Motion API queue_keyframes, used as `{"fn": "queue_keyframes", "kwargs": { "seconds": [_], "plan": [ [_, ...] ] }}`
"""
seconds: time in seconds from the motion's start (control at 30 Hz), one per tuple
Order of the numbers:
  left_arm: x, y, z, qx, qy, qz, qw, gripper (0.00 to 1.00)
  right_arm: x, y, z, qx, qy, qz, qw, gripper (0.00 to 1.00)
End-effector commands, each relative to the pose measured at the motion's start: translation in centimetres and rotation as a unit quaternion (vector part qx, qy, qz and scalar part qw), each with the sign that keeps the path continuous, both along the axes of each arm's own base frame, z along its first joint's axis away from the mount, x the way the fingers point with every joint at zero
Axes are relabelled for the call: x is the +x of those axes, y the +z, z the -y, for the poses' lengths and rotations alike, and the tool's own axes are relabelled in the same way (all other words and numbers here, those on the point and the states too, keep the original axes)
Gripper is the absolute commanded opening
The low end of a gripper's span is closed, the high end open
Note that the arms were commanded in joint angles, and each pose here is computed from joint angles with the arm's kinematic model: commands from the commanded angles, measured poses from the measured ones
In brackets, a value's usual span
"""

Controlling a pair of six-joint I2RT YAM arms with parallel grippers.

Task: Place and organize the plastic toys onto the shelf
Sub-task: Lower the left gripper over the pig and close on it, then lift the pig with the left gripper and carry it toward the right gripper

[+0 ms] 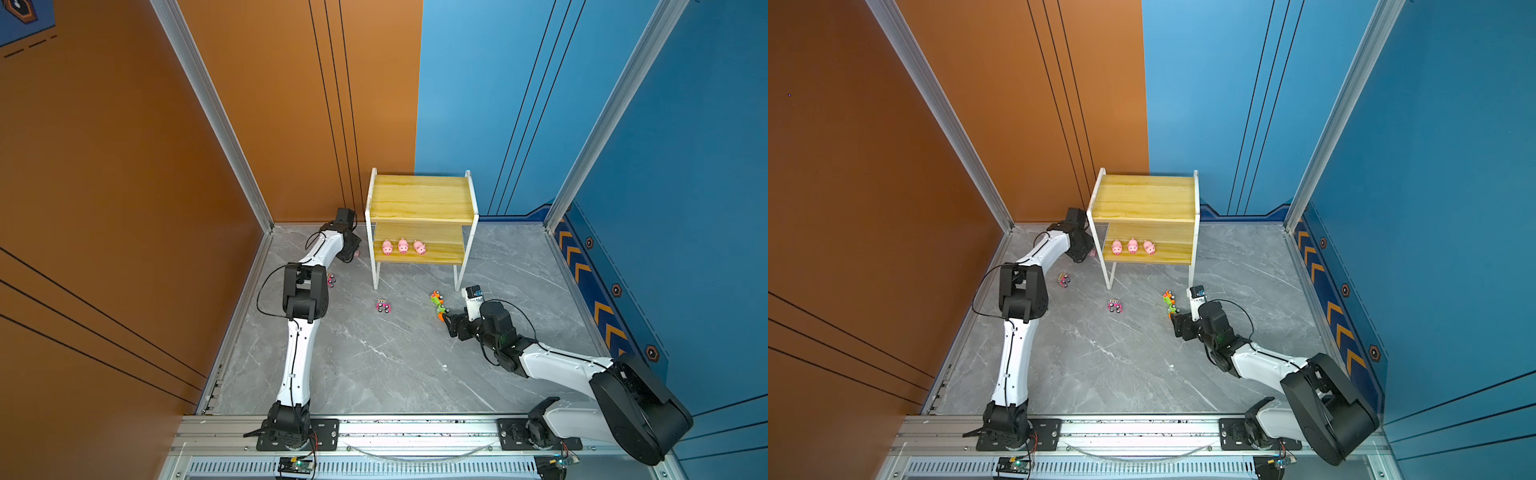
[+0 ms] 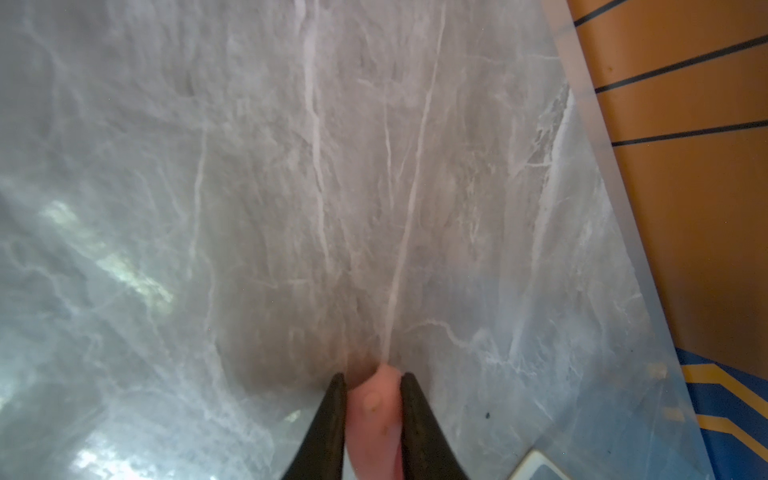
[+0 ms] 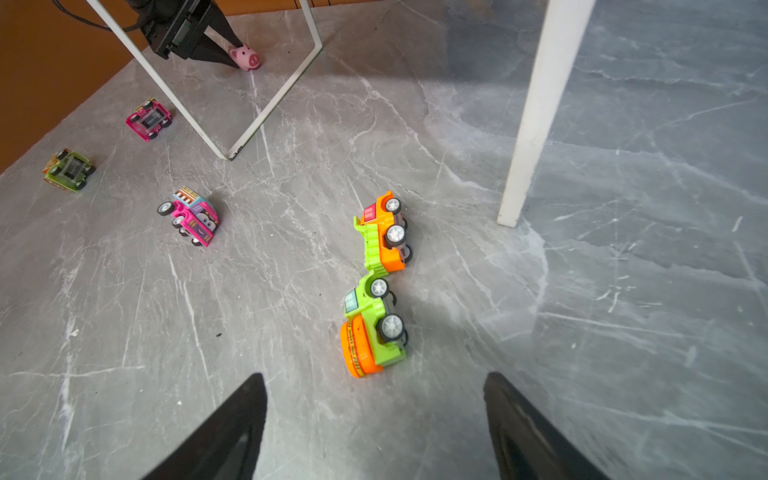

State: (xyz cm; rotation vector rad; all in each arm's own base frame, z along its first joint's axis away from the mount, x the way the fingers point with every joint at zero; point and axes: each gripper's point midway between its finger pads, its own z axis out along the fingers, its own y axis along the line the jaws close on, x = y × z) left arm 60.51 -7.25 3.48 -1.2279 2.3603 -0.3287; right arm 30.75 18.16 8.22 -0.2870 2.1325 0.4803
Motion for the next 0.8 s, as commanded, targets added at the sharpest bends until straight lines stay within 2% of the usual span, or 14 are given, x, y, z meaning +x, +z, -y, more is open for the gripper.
{"fn": "queue_keyframes", "kwargs": {
  "seconds": [0.0, 0.2, 0.33, 0.6, 0.77],
  "plan": [
    [-0.6, -0.2, -0.2, 0.002, -0.019, -0.016, 1.000, 0.21, 0.8, 0.9, -0.2, 0.013, -0.005, 0.008, 1.000, 0.83],
    [-0.9, 3.3, -1.2, 0.009, -0.056, 0.005, 0.998, 0.23, 0.8, 0.9, -0.2, 0.013, -0.005, 0.009, 1.000, 0.83],
    [-2.2, 5.5, -1.9, 0.012, -0.084, 0.012, 0.996, 0.22, 1.0, 1.0, -0.3, 0.014, -0.006, 0.011, 1.000, 0.82],
    [-7.4, 9.5, -2.0, 0.007, -0.150, 0.016, 0.988, 0.22, 1.0, 2.1, 0.0, 0.013, -0.012, 0.020, 1.000, 0.82],
    [-12.5, 10.8, -0.8, 0.006, -0.188, 0.009, 0.982, 0.22, 1.1, 3.0, 0.5, 0.012, -0.024, 0.029, 0.999, 0.81]
  ]
}}
